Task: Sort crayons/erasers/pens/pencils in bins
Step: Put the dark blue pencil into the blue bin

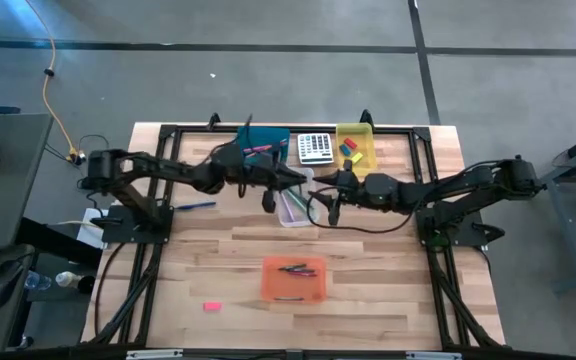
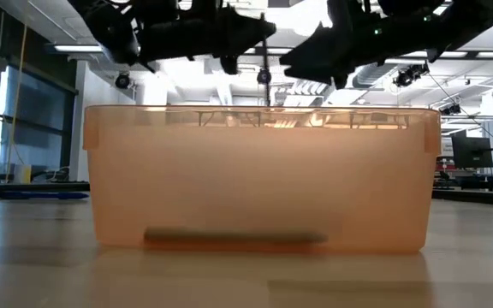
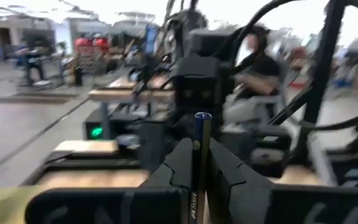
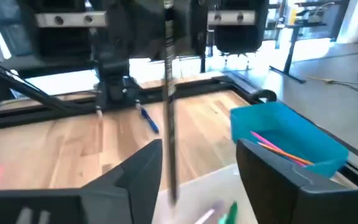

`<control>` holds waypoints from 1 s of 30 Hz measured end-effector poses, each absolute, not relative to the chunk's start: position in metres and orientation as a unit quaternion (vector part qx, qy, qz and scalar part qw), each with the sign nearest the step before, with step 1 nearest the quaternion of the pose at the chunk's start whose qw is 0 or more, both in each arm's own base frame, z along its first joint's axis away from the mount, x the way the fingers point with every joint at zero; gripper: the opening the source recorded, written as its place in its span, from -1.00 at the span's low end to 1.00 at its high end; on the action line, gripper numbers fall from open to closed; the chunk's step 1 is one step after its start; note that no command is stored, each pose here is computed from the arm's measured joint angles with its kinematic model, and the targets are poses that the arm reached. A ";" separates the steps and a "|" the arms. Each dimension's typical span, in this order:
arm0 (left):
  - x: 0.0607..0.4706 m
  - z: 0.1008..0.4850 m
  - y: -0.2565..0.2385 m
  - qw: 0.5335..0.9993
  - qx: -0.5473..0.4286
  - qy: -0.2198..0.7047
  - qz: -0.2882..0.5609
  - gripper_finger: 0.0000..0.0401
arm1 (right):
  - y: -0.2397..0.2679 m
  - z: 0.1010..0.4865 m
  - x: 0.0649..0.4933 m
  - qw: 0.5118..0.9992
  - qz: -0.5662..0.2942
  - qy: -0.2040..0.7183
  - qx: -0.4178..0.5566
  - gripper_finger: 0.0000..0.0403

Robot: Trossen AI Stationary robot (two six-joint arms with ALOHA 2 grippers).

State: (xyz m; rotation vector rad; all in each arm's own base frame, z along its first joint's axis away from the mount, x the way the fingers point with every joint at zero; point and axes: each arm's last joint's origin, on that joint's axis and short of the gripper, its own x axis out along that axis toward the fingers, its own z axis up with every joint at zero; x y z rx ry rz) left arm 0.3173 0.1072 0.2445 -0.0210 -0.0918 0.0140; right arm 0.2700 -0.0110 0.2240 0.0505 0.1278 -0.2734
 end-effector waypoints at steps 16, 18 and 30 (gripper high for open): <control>0.273 0.267 0.201 0.900 0.095 0.311 0.289 -0.99 | -0.011 0.213 0.268 0.983 -0.135 0.123 -0.012 -0.75; 0.275 0.258 0.219 0.890 0.091 0.334 0.297 -0.99 | -0.011 0.213 0.268 0.983 -0.135 0.124 -0.016 -0.91; 0.295 0.213 0.271 0.861 0.022 0.446 0.245 -0.99 | -0.011 0.213 0.268 0.983 -0.134 0.124 -0.016 -0.92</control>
